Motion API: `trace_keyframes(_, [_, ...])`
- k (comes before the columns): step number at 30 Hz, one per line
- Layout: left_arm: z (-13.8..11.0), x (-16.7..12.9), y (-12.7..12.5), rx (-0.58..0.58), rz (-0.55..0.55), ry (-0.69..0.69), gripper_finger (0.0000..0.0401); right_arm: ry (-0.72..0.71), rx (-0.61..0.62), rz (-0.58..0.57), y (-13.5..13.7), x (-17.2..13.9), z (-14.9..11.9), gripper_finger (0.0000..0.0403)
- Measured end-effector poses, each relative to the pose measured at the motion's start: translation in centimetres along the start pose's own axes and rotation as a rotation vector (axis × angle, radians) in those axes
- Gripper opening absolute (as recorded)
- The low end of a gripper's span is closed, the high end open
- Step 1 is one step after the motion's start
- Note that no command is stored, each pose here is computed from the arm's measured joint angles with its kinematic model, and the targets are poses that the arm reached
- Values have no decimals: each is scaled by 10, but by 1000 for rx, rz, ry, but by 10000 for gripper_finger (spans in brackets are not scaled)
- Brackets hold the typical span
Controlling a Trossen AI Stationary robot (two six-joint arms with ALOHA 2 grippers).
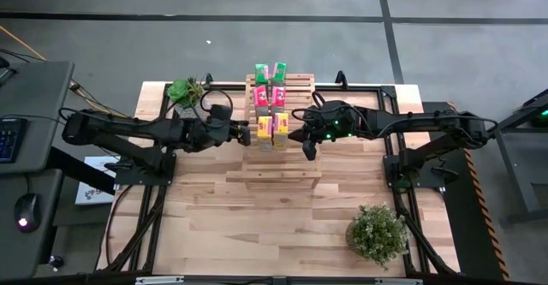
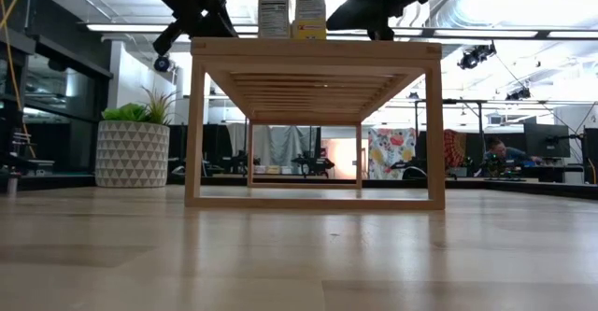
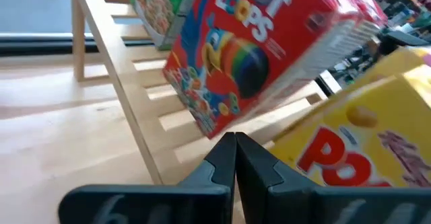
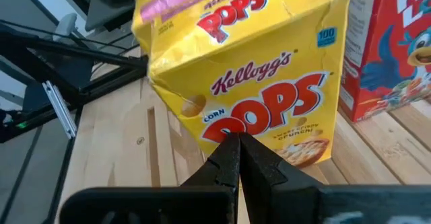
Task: Stack cereal on shelf
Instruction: Put the yellow cereal box on the top shelf and align with the other yellow cereal box, then adjust the cereal boxes on the shelf
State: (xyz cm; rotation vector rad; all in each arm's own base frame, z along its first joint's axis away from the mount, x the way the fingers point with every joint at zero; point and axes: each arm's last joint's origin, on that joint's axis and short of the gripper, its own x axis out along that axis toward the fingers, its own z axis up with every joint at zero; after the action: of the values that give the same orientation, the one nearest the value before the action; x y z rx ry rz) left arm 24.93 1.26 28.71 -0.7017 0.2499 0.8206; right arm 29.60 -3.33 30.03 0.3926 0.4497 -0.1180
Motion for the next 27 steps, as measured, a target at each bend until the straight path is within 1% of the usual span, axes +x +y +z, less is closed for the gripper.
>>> trace_keyframes(5, [8,7,6,44,37,-22,0,25,-16,-17,-2,-1,-2,0])
trace_keyframes(8, [18,14,13,63,57,-22,0,51,-8,-40,-7,-4,-3,0])
trace_keyframes(13, [44,27,24,129,-15,13,0,37,-11,-105,-20,-14,2,0])
trace_keyframes(17, [59,34,36,173,-30,37,0,-17,11,-190,-34,-22,10,0])
trace_keyframes(22, [70,41,41,206,-174,81,0,-41,48,-241,-50,-26,15,0])
trace_keyframes(27, [73,50,40,207,-200,59,0,-94,55,-246,-57,-26,21,0])
